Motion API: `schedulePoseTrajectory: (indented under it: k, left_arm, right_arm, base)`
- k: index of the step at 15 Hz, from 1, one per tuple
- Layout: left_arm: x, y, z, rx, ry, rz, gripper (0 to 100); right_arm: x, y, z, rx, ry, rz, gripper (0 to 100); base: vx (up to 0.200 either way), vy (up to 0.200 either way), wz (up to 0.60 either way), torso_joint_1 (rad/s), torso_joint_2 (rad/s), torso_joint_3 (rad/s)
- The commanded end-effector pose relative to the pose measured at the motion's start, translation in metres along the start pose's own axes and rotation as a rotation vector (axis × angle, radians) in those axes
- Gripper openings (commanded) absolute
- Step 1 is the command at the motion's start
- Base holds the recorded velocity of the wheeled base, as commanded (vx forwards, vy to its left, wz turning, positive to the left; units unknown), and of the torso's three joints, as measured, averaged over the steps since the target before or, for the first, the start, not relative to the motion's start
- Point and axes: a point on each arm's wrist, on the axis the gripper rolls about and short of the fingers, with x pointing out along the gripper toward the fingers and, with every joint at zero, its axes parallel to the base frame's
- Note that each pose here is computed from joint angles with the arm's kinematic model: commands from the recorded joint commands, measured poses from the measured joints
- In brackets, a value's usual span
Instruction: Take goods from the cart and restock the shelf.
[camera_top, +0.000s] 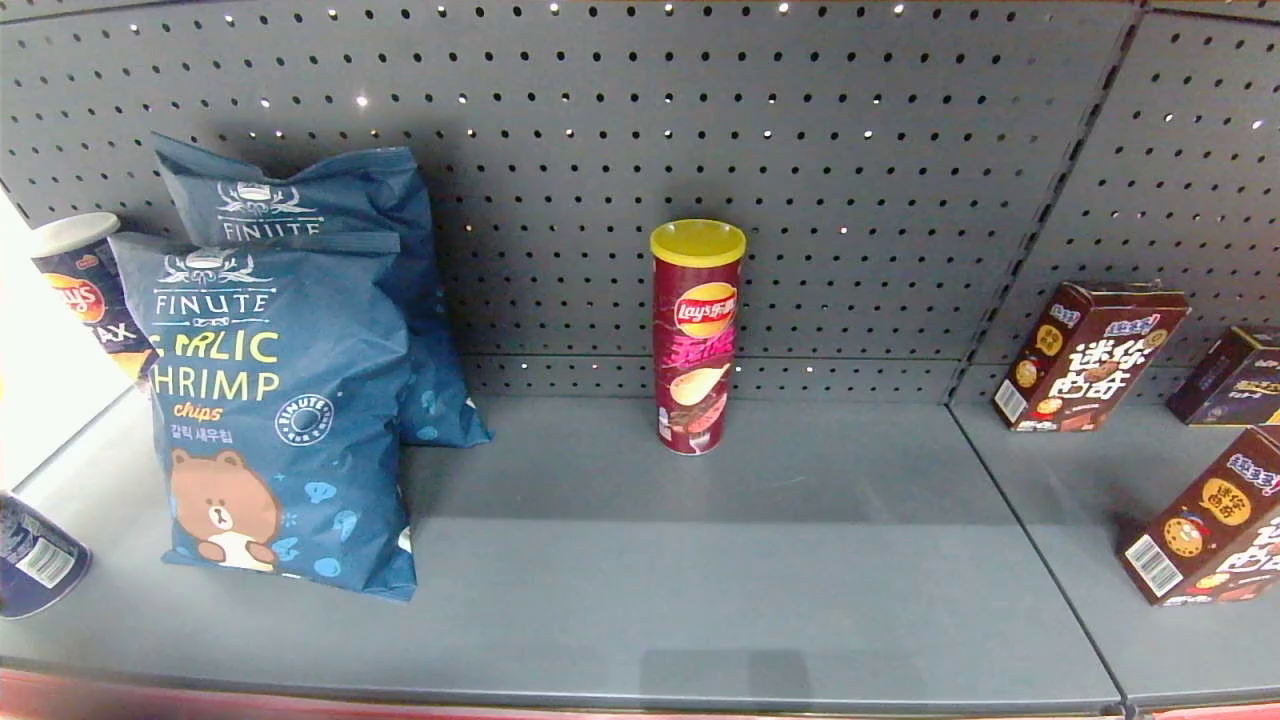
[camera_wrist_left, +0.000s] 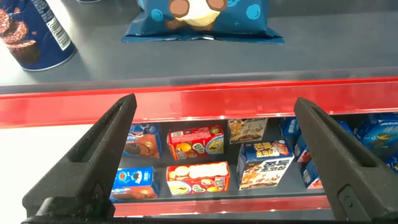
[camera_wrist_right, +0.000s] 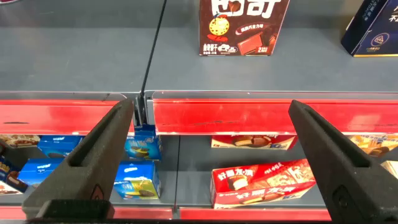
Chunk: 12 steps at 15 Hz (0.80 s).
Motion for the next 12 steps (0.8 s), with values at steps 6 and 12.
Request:
schedulePoseTrajectory:
  k: [6,12]
  left_arm:
    - [0.0,0.0,0.0,0.0,0.0,0.002,100]
    - [0.0,0.0,0.0,0.001,0.0,0.0,100]
  right_arm:
    - [0.0001,0.0,0.0,0.0,0.001,0.0,100]
    - [0.0001,0.0,0.0,0.001,0.001,-0.002,100]
  base:
    - [0.0,0.0,0.0,0.0,0.0,0.0]
    - [0.0,0.0,0.5,0.0,0.0,0.0]
